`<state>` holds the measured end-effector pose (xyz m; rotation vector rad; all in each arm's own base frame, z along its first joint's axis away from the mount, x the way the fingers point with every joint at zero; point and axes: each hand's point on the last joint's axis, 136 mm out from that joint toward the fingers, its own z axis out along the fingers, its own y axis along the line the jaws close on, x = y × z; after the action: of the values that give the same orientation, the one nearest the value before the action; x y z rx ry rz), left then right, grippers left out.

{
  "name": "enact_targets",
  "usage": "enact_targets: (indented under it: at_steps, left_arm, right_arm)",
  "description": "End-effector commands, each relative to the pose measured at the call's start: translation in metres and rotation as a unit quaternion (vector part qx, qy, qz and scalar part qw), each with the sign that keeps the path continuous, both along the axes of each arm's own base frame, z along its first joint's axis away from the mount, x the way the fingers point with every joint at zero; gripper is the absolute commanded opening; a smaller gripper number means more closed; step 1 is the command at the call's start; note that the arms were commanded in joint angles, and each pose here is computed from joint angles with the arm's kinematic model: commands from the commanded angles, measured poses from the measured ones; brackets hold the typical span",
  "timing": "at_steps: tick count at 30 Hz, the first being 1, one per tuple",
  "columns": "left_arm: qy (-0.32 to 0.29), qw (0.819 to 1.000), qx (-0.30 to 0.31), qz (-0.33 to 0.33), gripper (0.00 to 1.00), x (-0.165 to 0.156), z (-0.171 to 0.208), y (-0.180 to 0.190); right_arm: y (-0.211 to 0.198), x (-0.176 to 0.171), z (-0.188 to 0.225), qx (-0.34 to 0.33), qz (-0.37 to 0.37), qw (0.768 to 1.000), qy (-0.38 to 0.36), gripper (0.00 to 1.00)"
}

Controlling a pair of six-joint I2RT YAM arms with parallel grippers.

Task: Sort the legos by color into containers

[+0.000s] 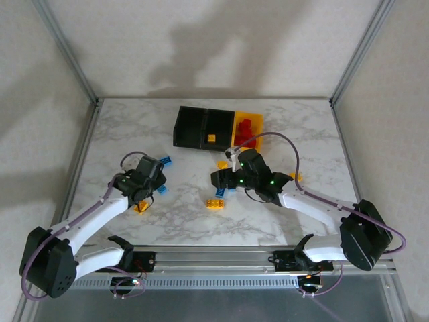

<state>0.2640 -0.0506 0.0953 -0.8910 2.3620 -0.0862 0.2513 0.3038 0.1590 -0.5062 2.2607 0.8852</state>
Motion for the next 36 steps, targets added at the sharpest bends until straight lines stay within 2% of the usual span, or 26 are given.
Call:
enact_targets:
  at_steps: [1, 15, 32, 36]
  left_arm:
    - [0.010, 0.999, 0.013, 0.038, 0.79, -0.014, -0.007, 0.018]
    - [0.028, 0.997, 0.024, 0.069, 0.79, -0.027, -0.022, 0.035]
    - [0.071, 0.993, -0.011, 0.095, 0.83, -0.051, -0.070, 0.034]
    - [0.082, 0.992, 0.006, 0.097, 0.83, -0.051, -0.077, 0.037]
  right_arm:
    - [0.013, 0.001, 0.013, 0.017, 0.012, 1.000, -0.014, 0.64]
    - [0.015, 0.000, 0.009, 0.014, 0.014, 1.000, -0.010, 0.64]
    - [0.018, 0.003, 0.006, 0.009, 0.012, 1.000, -0.006, 0.64]
    - [0.018, 0.003, 0.007, 0.008, 0.013, 1.000, -0.008, 0.63]
